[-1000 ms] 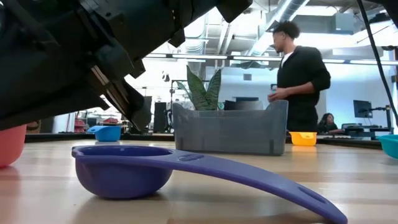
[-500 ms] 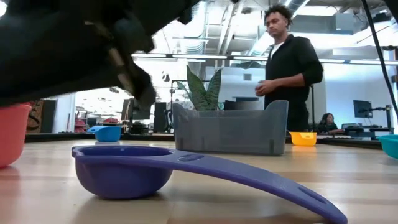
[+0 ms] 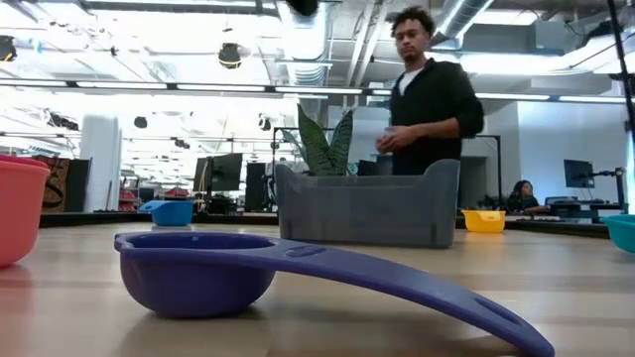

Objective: Nest measuring cups in basket
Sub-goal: Stack the blue measuring cup on top of the orange measuring cup

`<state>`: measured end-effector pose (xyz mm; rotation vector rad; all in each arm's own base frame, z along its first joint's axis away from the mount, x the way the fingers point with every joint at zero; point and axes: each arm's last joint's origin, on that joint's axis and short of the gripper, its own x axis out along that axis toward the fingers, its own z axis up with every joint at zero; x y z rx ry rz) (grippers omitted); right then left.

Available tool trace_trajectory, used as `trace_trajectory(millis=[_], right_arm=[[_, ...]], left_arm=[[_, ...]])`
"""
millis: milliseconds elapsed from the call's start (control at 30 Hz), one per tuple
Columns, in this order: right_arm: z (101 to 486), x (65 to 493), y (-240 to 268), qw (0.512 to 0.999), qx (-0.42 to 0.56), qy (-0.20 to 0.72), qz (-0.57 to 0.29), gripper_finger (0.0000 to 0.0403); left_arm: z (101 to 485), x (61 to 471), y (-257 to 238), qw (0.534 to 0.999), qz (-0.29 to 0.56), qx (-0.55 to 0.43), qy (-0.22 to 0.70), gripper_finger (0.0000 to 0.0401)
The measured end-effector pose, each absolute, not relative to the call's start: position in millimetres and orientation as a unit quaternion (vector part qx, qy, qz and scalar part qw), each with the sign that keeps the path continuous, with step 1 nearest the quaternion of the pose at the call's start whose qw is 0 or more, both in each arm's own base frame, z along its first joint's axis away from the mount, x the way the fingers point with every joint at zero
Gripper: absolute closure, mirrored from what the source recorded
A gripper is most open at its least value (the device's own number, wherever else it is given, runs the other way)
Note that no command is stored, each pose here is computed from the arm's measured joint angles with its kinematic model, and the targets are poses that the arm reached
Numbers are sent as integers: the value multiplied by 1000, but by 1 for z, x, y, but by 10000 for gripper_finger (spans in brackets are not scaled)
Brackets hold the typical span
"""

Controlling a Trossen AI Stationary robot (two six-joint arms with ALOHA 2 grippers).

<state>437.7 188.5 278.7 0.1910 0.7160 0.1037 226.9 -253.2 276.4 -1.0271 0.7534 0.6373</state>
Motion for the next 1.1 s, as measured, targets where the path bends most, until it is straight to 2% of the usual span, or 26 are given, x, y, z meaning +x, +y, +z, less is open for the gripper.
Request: trace_trajectory(millis=[200, 367, 633, 833, 1100], right_arm=[[319, 379, 169, 951, 107, 289, 4, 335], [331, 322, 154, 963, 180, 202, -7, 336], [331, 247, 138, 962, 260, 82, -1, 336], [334, 213, 136, 961, 270, 55, 5, 336], [344, 161, 135, 971, 227, 66, -43, 336]], left_arm=[[284, 237, -245, 819, 296, -424, 250, 276], [289, 256, -232, 852, 297, -379, 205, 276], [299, 313, -192, 893, 236, -304, 235, 276], [308, 345, -153, 910, 227, -275, 212, 276], [312, 357, -125, 914, 244, -258, 199, 276]])
